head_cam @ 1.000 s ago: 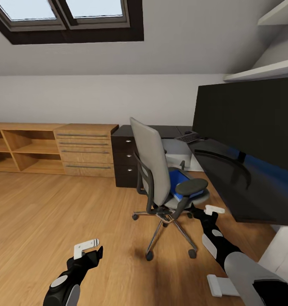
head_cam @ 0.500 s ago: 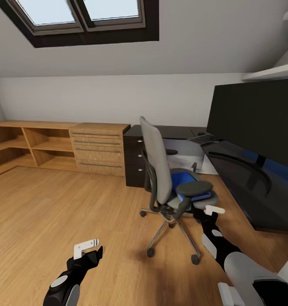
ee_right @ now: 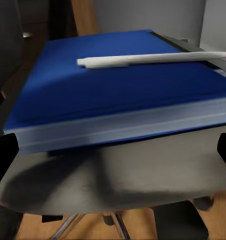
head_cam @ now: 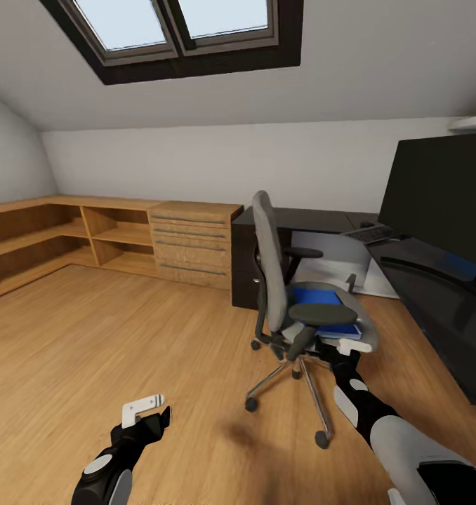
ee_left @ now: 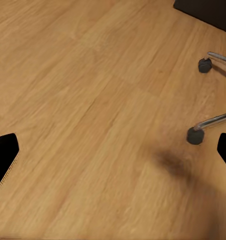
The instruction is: In the bedroom, organize the workspace by keeping the computer under the desk, ensuring the monitor is on the desk, placing the keyboard on the desk next to the monitor, placing the mouse on the desk next to the keyboard, moving the folder from the swivel chair onto the desk next to the mouse, stacking the notebook on top of the folder with the pen on top of the notebook, and positioning the swivel chair next to the desk.
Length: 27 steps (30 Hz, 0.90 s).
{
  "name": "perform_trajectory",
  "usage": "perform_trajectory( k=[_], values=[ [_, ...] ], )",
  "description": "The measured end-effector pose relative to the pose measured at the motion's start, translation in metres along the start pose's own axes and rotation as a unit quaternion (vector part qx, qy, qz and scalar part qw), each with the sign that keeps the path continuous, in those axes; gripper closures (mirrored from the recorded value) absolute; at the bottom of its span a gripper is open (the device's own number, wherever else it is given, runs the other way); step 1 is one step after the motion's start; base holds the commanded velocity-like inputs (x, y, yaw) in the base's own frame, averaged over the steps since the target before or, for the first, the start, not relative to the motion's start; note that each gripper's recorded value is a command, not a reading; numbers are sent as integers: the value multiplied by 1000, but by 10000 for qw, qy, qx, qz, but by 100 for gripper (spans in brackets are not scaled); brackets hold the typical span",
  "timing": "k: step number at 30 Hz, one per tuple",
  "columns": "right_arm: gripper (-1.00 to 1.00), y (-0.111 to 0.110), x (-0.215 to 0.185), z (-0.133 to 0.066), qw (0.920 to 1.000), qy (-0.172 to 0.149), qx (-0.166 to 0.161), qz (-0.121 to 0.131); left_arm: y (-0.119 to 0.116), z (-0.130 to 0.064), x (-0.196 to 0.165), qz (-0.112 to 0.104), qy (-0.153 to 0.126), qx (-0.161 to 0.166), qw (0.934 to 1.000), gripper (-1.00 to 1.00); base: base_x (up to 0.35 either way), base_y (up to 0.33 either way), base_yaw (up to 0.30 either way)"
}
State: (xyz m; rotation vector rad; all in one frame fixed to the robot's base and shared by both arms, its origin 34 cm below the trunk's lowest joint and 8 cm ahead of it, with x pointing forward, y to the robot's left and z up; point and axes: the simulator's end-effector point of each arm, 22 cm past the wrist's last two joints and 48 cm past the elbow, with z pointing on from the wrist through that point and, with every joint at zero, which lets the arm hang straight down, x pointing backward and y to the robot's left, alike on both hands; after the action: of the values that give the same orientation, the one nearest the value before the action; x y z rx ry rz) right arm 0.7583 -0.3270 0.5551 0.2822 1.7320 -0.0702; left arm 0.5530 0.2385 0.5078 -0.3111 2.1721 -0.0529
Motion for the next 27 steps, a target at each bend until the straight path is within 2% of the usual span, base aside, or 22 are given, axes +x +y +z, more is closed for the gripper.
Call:
perform_trajectory(
  k=[27],
  values=[
    [-100,0,-1,0,10000,-9,-7,-10,-1,0,-1,-2,-15,14,10000,-100,0,0,260]
  ],
)
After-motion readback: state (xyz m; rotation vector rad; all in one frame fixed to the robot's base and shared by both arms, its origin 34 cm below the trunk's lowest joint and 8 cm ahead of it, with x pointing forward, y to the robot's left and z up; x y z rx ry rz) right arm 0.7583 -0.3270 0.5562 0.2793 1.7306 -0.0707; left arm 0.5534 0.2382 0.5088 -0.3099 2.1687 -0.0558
